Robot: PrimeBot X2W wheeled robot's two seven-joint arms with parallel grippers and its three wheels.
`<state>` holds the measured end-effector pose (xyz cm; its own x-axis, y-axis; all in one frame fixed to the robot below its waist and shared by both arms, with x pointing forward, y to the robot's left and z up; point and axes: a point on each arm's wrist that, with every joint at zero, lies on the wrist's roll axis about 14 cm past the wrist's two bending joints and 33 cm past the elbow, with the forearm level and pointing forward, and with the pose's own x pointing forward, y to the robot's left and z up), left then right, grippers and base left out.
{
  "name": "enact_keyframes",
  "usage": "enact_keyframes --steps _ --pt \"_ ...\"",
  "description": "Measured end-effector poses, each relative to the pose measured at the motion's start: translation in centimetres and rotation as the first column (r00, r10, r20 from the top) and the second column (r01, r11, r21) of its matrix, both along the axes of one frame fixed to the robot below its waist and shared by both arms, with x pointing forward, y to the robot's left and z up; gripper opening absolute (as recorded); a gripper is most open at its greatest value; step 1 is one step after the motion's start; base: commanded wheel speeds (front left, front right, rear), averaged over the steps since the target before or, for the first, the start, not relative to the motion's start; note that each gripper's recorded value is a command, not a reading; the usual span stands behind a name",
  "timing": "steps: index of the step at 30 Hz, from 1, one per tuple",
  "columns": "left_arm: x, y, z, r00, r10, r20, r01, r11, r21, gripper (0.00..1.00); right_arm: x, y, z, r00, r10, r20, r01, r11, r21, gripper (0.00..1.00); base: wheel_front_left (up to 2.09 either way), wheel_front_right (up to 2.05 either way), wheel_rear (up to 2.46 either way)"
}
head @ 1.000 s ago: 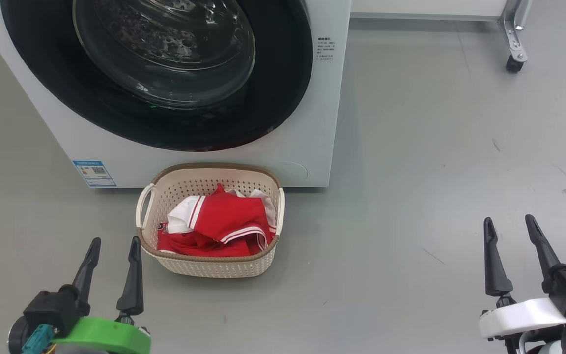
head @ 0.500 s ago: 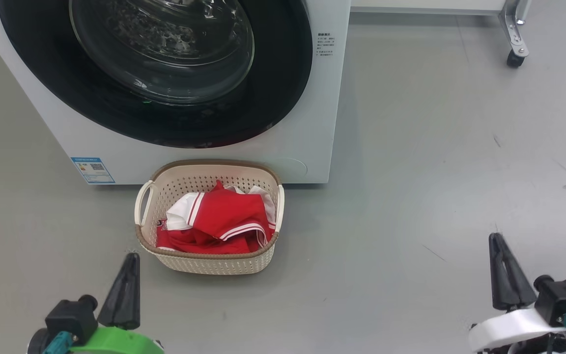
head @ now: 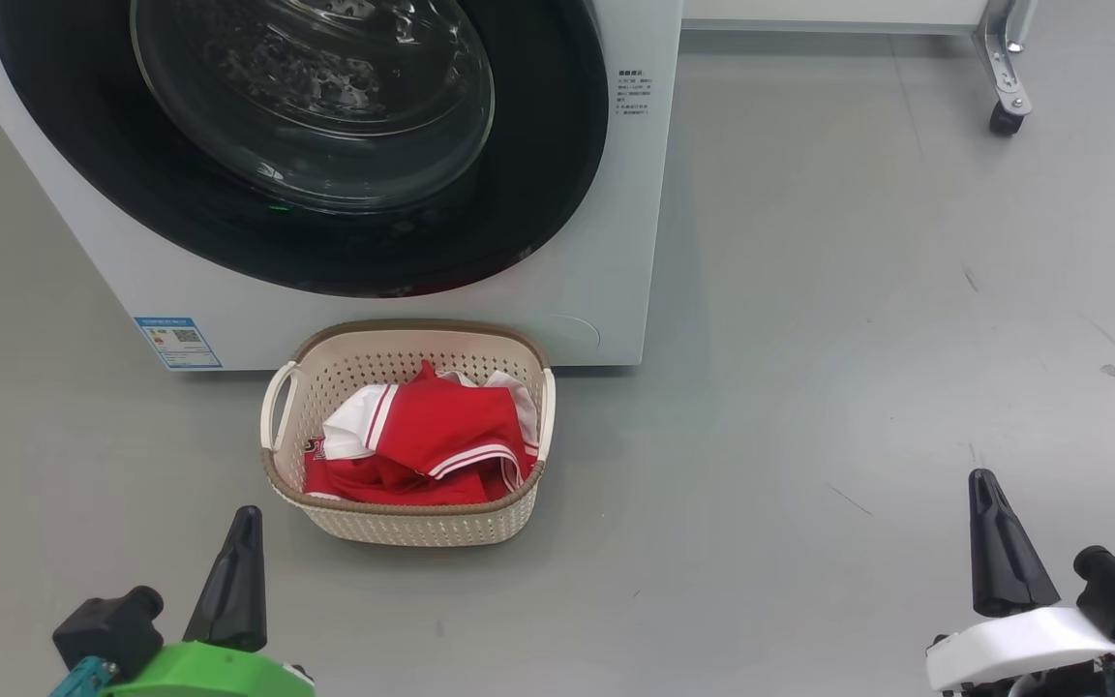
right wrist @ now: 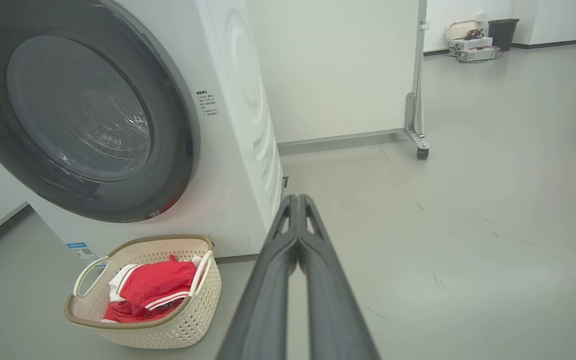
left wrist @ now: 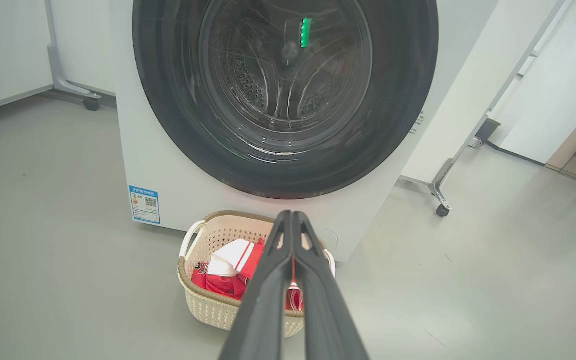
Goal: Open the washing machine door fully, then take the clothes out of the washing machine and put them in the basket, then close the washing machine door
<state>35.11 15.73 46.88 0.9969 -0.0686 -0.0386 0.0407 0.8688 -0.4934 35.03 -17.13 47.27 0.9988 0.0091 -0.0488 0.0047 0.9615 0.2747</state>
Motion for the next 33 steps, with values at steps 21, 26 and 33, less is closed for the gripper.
enact_keyframes --steps 21,26,33 --pt "0.2 1.0 -0.4 0.997 0.049 -0.064 -0.063 0.970 -0.236 0.00 0.2 -1.3 -0.9 0.995 -0.062 -0.076 0.082 0.948 0.307 0.00 0.00 0.00 0.00" --pt "0.3 1.2 -0.5 0.995 0.055 -0.078 -0.075 0.954 -0.290 0.00 0.3 -1.5 -1.0 0.994 -0.066 -0.089 0.095 0.923 0.372 0.00 0.00 0.00 0.00" --pt "0.3 1.6 -0.6 0.993 0.067 -0.096 -0.098 0.923 -0.372 0.00 0.4 -1.7 -1.2 0.992 -0.071 -0.108 0.113 0.882 0.458 0.00 0.00 0.00 0.00"
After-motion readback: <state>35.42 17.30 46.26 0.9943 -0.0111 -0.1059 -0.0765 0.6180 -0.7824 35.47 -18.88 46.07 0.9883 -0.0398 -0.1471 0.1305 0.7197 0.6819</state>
